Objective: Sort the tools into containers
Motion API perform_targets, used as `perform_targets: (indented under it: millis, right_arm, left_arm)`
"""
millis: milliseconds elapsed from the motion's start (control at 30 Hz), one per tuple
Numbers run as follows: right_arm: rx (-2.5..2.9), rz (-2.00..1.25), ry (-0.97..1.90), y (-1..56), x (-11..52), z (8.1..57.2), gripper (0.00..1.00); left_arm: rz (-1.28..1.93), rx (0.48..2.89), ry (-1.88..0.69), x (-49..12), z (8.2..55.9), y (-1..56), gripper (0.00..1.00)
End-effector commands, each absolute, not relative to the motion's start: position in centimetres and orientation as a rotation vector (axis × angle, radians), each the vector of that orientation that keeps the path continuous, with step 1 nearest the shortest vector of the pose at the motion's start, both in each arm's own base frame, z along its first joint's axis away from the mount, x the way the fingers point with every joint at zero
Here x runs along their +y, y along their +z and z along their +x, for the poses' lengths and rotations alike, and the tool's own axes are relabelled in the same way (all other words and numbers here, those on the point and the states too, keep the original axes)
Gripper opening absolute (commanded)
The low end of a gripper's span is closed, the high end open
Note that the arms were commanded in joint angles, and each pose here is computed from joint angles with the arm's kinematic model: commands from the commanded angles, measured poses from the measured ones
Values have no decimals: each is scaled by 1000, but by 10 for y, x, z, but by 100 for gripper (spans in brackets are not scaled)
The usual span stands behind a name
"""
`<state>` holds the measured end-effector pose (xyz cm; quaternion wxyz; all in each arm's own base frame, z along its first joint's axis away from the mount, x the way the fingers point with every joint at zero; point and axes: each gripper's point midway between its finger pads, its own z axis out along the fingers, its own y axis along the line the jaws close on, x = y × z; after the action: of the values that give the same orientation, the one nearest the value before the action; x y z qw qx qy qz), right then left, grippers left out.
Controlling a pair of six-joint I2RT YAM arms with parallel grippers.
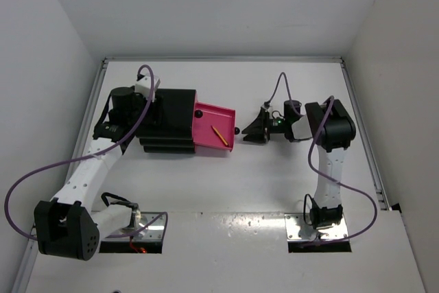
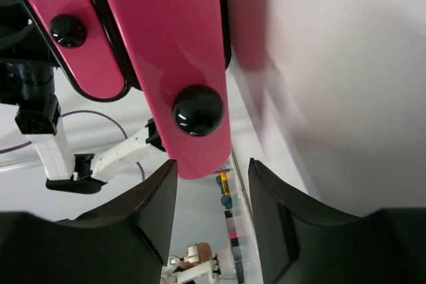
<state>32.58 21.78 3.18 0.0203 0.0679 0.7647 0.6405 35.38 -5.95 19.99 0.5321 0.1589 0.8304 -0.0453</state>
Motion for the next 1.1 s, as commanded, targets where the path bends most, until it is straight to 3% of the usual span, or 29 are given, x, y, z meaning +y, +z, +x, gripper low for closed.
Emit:
perform_targets:
  millis: [0, 500, 633, 767, 1067]
  right_arm:
    - [2264, 82, 2011, 47, 226, 341, 48]
    - [2172, 108, 2123, 51, 248, 358, 49]
    - [2172, 103, 2135, 51, 252, 357, 38]
    - [2171, 101, 2135, 52, 251, 353, 17]
    - [2088, -28, 2118, 98, 254, 365, 14]
  left_arm:
    - [403, 2067, -108, -60, 345, 176, 62]
    - [407, 2066, -93, -58, 347, 175, 62]
    - [408, 2075, -94, -59, 348, 172, 62]
    - [409, 2085, -95, -58, 346, 168, 62]
    - [421, 2101, -116, -61, 342, 159, 58]
